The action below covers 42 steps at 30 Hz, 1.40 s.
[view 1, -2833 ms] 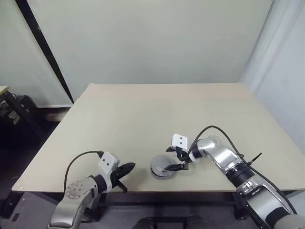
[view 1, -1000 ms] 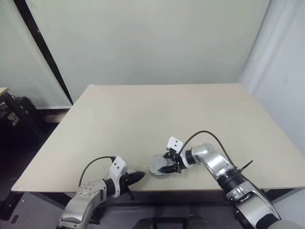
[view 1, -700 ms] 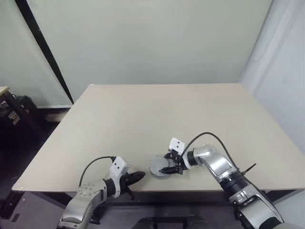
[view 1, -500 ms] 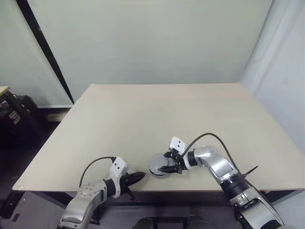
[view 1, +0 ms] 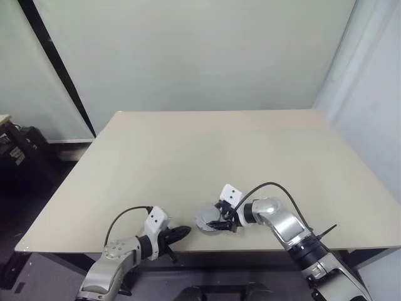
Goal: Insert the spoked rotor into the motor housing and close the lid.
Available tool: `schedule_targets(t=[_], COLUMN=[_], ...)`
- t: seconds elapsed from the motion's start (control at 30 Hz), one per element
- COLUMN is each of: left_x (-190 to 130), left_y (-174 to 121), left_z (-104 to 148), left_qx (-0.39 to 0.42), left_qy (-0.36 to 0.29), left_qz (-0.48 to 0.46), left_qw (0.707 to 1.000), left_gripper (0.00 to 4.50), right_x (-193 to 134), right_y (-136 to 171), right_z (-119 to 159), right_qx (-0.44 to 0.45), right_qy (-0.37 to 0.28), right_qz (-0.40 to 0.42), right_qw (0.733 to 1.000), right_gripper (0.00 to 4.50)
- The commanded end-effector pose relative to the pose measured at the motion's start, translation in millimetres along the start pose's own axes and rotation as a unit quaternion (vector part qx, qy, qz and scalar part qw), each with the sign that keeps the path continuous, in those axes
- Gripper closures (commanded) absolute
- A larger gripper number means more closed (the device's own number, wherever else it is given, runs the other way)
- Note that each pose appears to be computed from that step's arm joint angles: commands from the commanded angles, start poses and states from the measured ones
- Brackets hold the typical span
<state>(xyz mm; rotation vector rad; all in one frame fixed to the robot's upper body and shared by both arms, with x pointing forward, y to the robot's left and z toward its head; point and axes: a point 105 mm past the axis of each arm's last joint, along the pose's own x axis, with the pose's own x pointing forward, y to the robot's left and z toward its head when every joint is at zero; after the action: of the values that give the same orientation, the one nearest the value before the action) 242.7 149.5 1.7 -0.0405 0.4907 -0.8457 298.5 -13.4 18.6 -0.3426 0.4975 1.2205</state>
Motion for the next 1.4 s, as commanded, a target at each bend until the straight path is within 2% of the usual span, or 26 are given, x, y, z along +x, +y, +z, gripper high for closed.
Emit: schedule_targets(t=[0.03,0.67,1.4], left_x=[0.0,0.8,2.9], left_y=[-0.1,-0.8,1.0], left_z=[10.0,9.4,13.8], left_qx=[0.019,0.016,0.022], left_qy=[-0.014,-0.018,-0.021], left_qz=[0.000,0.004,0.001], left_qw=[1.000,1.000,1.000], left_gripper=[4.50,4.50,4.50], right_x=[2.5,5.9,-3.0], right_y=[6.7,-0.8,-2.1], right_z=[6.1,-3.1,-17.8], right_qx=[-0.024,-0.007,-0.039], right_qy=[0.003,0.048,0.116], right_qz=[0.005,-0.028,0.005], right_qw=[1.000,0.998,0.992], right_gripper=[1.25,1.25,1.25])
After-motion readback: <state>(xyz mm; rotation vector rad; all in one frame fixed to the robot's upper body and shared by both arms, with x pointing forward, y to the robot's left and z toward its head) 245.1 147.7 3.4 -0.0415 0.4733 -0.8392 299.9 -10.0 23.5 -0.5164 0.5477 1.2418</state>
